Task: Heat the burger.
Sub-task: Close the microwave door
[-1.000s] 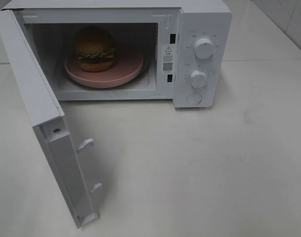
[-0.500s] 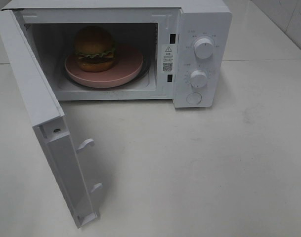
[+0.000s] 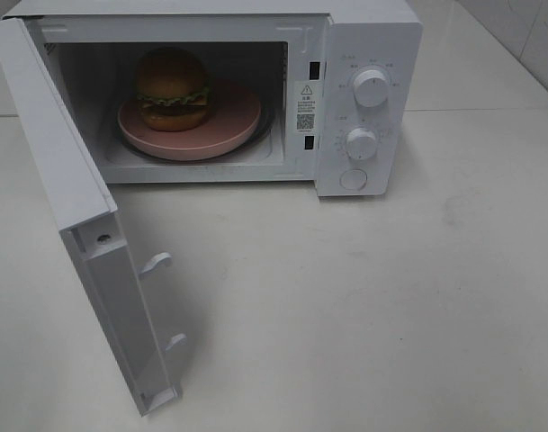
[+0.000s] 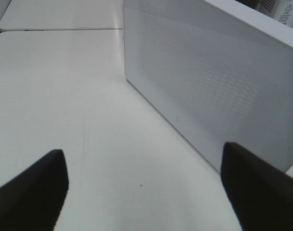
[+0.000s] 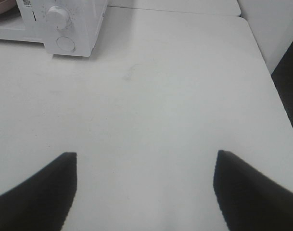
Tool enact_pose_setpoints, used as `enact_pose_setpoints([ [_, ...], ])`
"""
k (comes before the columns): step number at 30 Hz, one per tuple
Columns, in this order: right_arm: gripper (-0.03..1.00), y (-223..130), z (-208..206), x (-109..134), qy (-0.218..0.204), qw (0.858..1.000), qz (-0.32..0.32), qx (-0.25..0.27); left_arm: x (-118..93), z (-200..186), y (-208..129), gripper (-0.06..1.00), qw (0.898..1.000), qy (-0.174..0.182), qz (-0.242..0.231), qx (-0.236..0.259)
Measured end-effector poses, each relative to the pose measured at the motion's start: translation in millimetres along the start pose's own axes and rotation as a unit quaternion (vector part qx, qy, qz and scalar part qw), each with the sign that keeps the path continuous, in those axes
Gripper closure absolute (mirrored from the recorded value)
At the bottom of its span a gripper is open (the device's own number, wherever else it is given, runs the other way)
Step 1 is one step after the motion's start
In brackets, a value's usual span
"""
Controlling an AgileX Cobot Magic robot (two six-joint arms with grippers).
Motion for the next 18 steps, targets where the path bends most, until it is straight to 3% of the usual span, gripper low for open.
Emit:
enact_pose_setpoints([
  [1,0.21,0,0,0,0.0,1.0,0.0,0.0,0,0,0,0.15,1.0,0.0,0.0,0.0],
  [2,0.21,0,0,0,0.0,1.0,0.0,0.0,0,4,5,0.24,1.0,0.001,-0.003,-0.002],
  [4,0.21,0,0,0,0.0,1.0,0.0,0.0,0,6,8,0.28,1.0,0.001,-0.003,-0.004],
  [6,0.21,0,0,0,0.0,1.0,0.0,0.0,2,18,19,0.45,1.0,0.005,0.004,-0.002],
  [12,0.21,0,0,0,0.0,1.0,0.0,0.0,4,31,29,0.59,1.0,0.011,0.005,-0.002],
  [14,0.21,0,0,0,0.0,1.0,0.0,0.0,7,46,37,0.77,1.0,0.017,0.0,0.007],
  [17,0.21,0,0,0,0.0,1.0,0.0,0.0,7,50,38,0.83,1.0,0.019,-0.001,0.012],
  [18,0.21,0,0,0,0.0,1.0,0.0,0.0,9,58,41,0.92,1.0,0.023,-0.003,0.017],
])
Point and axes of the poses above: a point on each arm's last joint axis where the gripper is mounted, z pointing out along that axis toward the gripper, x along the wrist's bending axis when the last joint is at zero, y = z × x, the point moved 4 cm from there along z, pointing out along that axis toward the gripper, and after that the axes turned 11 degrees about -z, right-handed, at the moved point
